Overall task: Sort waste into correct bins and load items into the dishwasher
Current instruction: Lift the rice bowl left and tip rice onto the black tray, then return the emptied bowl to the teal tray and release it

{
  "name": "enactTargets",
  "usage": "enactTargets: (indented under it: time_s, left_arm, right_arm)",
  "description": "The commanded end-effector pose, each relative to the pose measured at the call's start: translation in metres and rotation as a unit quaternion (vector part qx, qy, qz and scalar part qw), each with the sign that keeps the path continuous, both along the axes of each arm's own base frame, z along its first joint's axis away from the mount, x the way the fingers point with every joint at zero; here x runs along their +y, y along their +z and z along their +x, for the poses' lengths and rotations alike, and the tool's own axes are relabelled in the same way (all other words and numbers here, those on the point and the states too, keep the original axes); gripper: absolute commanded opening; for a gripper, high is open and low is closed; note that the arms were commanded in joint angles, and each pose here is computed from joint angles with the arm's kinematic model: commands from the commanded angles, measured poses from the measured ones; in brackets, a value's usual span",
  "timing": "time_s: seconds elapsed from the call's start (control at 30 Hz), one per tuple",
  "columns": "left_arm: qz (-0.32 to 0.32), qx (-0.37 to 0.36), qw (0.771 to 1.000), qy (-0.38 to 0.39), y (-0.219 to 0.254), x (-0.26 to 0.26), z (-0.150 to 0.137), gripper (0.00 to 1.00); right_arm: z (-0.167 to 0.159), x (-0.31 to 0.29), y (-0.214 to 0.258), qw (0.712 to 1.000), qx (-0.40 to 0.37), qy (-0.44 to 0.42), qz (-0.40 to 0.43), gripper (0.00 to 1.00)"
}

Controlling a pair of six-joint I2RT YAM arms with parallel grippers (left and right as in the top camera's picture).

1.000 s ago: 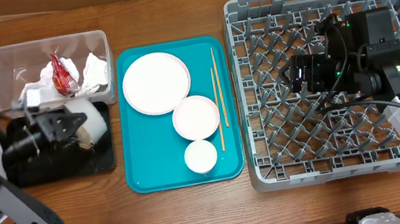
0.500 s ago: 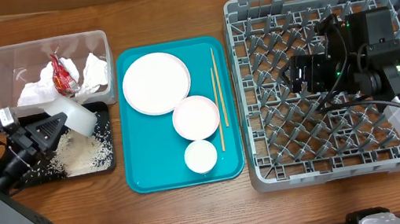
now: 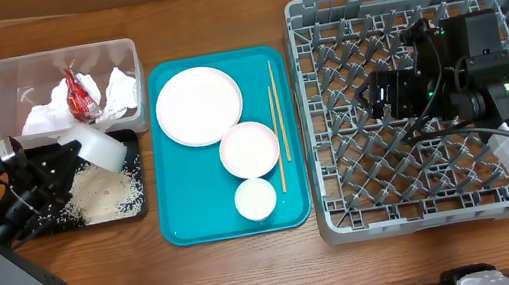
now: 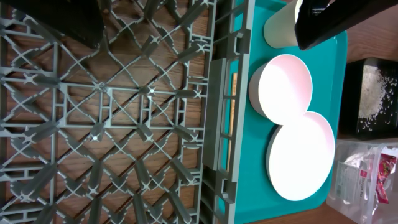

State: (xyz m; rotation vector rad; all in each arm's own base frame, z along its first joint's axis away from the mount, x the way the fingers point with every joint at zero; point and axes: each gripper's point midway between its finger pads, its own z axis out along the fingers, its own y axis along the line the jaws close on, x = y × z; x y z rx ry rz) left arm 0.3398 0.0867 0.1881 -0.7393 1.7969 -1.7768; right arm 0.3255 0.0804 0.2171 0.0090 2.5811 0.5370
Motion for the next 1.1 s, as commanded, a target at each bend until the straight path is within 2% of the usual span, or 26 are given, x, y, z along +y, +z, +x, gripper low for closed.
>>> enactTargets:
  time_s: [0.0, 0.4, 0.5, 0.6, 0.63, 0.73, 0.83, 0.97, 1.07]
  left_arm:
    - [-0.038, 0.017, 0.999, 0.006, 0.012, 0.0, -0.002, 0.04]
    - [-0.004, -0.003, 1.0, -0.005, 0.025, -0.002, 0.003, 0.04]
    - [0.058, 0.001, 0.998, -0.037, 0.035, -0.019, 0.006, 0.04]
    - [0.163, 0.023, 0.982, -0.091, 0.038, -0.046, 0.006, 0.04]
    - [0.238, 0.039, 0.962, -0.132, 0.036, -0.069, 0.005, 0.04]
    - [0.345, 0.069, 0.917, -0.187, 0.021, -0.102, 0.003, 0.04]
    - [0.453, 0.12, 0.851, -0.238, -0.01, -0.131, -0.005, 0.04]
    - [0.54, 0.16, 0.772, -0.294, -0.046, -0.169, -0.018, 0.04]
    - [0.6, 0.201, 0.711, -0.309, -0.071, -0.185, -0.028, 0.04]
  right_arm:
    - [0.002, 0.003, 0.007, 1.0, -0.01, 0.005, 0.003, 1.0]
    - [0.001, 0.003, 0.007, 1.0, -0.007, 0.005, 0.003, 1.0]
    - [0.001, 0.003, 0.007, 1.0, -0.007, 0.005, 0.003, 1.0]
    - [0.001, 0.003, 0.007, 1.0, -0.008, 0.005, 0.003, 1.0]
    - [0.001, 0.003, 0.007, 1.0, -0.008, 0.005, 0.003, 1.0]
    - [0.001, 0.003, 0.007, 1.0, -0.008, 0.005, 0.003, 1.0]
    - [0.001, 0.003, 0.007, 1.0, -0.008, 0.005, 0.003, 1.0]
    - [0.001, 0.003, 0.007, 1.0, -0.008, 0.005, 0.004, 1.0]
    - [0.001, 0.003, 0.007, 1.0, -0.007, 0.005, 0.004, 1.0]
